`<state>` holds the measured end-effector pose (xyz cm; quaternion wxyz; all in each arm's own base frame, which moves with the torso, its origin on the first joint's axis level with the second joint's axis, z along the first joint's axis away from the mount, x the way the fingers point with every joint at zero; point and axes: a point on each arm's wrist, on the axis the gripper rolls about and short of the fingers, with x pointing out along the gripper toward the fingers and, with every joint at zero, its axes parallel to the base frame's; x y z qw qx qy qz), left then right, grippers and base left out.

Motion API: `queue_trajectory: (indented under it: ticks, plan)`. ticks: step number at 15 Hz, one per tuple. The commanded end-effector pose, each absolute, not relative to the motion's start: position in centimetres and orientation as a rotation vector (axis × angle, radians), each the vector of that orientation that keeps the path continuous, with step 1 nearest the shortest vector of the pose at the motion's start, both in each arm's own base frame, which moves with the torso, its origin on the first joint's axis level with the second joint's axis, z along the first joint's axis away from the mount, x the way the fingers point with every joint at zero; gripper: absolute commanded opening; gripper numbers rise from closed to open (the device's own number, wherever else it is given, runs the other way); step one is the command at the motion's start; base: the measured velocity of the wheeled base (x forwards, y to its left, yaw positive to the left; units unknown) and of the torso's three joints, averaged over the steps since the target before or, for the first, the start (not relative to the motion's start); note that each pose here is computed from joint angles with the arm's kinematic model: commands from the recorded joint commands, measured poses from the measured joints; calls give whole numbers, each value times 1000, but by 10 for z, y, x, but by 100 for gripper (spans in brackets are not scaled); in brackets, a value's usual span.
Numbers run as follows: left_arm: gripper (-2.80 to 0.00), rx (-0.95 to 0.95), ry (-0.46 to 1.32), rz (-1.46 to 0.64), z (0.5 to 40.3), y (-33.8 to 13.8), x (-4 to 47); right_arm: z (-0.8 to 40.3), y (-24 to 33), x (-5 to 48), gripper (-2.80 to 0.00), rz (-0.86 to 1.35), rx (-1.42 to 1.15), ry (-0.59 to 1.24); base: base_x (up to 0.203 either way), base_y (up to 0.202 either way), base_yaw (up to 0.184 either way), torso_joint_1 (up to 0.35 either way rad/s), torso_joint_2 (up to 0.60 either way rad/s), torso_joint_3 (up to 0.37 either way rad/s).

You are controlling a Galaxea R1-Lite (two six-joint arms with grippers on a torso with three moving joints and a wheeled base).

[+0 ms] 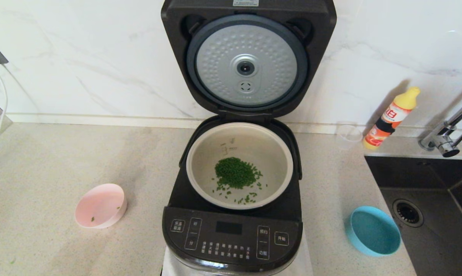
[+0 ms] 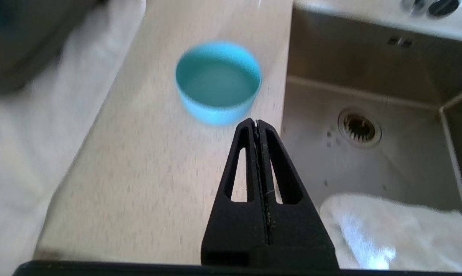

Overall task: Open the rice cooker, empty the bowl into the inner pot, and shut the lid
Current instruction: Pick up the bowl on the table

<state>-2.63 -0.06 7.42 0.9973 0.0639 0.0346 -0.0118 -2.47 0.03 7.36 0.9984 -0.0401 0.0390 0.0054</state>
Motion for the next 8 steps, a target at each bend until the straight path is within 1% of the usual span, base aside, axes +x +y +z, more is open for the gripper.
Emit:
queue_trajectory:
  ticks: [1, 2, 4, 6, 8]
  plan:
    - [-280, 128, 74, -23, 74, -1, -26, 80, 0, -27, -280, 9, -84, 78, 0, 0, 0, 0, 0, 0]
    - [-280, 128, 74, -23, 74, -1, -26, 90, 0, -29, -280, 5, -88, 62, 0, 0, 0, 0, 0, 0]
    - [-280, 128, 74, -23, 74, -1, -26, 132, 0, -29, -280, 3, -85, 55, 0, 0, 0, 0, 0, 0]
    - [-280, 128, 75, -23, 74, -1, -26, 168, 0, -12, -280, 4, -85, 134, 0, 0, 0, 0, 0, 0]
    - [-280, 128, 74, -23, 74, -1, -26, 188, 0, 19, -280, 10, -104, 285, 0, 0, 0, 0, 0, 0]
